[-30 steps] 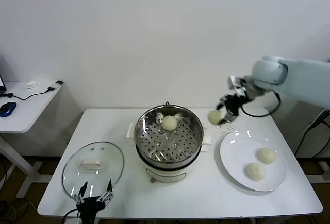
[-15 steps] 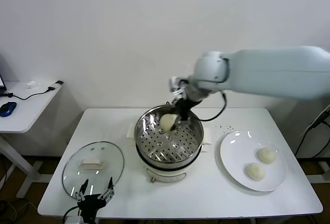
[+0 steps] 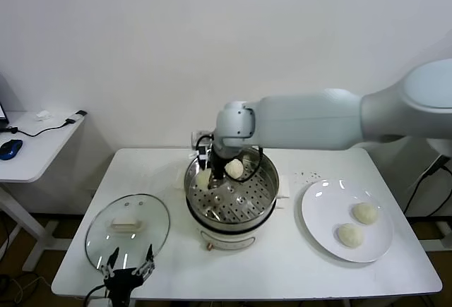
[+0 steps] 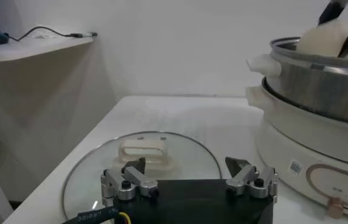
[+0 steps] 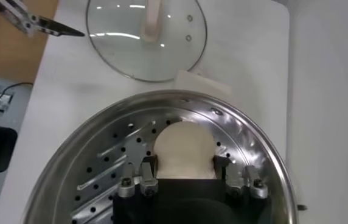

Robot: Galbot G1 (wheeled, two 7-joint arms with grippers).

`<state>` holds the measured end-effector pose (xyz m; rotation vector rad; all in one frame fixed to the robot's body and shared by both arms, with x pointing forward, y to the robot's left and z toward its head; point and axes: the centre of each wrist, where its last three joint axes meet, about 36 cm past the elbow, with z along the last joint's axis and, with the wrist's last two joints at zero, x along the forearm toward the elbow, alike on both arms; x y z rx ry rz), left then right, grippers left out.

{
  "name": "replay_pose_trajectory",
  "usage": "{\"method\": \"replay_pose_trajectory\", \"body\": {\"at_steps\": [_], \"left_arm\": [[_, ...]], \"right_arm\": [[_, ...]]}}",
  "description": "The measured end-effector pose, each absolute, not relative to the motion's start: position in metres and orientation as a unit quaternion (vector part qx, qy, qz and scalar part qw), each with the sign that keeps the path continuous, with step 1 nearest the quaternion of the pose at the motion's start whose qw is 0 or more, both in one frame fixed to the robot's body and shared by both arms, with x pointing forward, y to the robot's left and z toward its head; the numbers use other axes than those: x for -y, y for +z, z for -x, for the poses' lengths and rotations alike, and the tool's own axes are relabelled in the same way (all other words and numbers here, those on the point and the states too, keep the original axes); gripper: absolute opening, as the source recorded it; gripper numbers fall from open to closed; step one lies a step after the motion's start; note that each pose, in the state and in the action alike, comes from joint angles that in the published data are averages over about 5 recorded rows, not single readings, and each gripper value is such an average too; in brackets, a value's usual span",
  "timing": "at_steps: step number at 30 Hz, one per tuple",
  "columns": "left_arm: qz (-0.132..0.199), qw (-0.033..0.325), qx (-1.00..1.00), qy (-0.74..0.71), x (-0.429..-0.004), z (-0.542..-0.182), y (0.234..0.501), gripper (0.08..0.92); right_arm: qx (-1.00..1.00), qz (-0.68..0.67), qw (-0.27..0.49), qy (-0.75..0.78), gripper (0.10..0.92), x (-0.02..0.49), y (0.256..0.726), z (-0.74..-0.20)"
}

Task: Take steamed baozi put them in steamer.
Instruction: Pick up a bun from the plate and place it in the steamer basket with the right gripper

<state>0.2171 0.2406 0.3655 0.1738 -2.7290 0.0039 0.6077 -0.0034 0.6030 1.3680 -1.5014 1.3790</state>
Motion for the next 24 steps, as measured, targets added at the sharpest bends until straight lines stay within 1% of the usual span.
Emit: {"method": "replay_pose_trajectory", "body": {"at_steps": [8,10,16,18,24], "left_arm": [[-0.062,0.203,0.977,0.001,-0.241,-0.216,0.365,0.823],[-0.061,0.203,0.977,0.001,-0.241,-0.216,0.365,0.823],[-0.059,0.203,0.977,0.001,-0.239,-0.216,0.365,0.823],[-0.059,0.203,0.977,0.001,-0.239,-0.216,0.365,0.823],[-0.059,0.202,0.978,-0.001,-0.24,-0.216,0.367,0.823]], "right_arm": [[0.577,-0.519,0.344,0.529,0.609,-0.003,0.582,-0.607],[0.576,-0.518,0.345,0.53,0.624,-0.003,0.579,-0.606],[0.573,-0.524,0.339,0.532,0.772,-0.001,0.575,-0.603],[0.572,-0.527,0.335,0.533,0.806,0.001,0.577,-0.603],[0.568,-0.54,0.315,0.535,0.822,0.022,0.603,-0.613]]}}
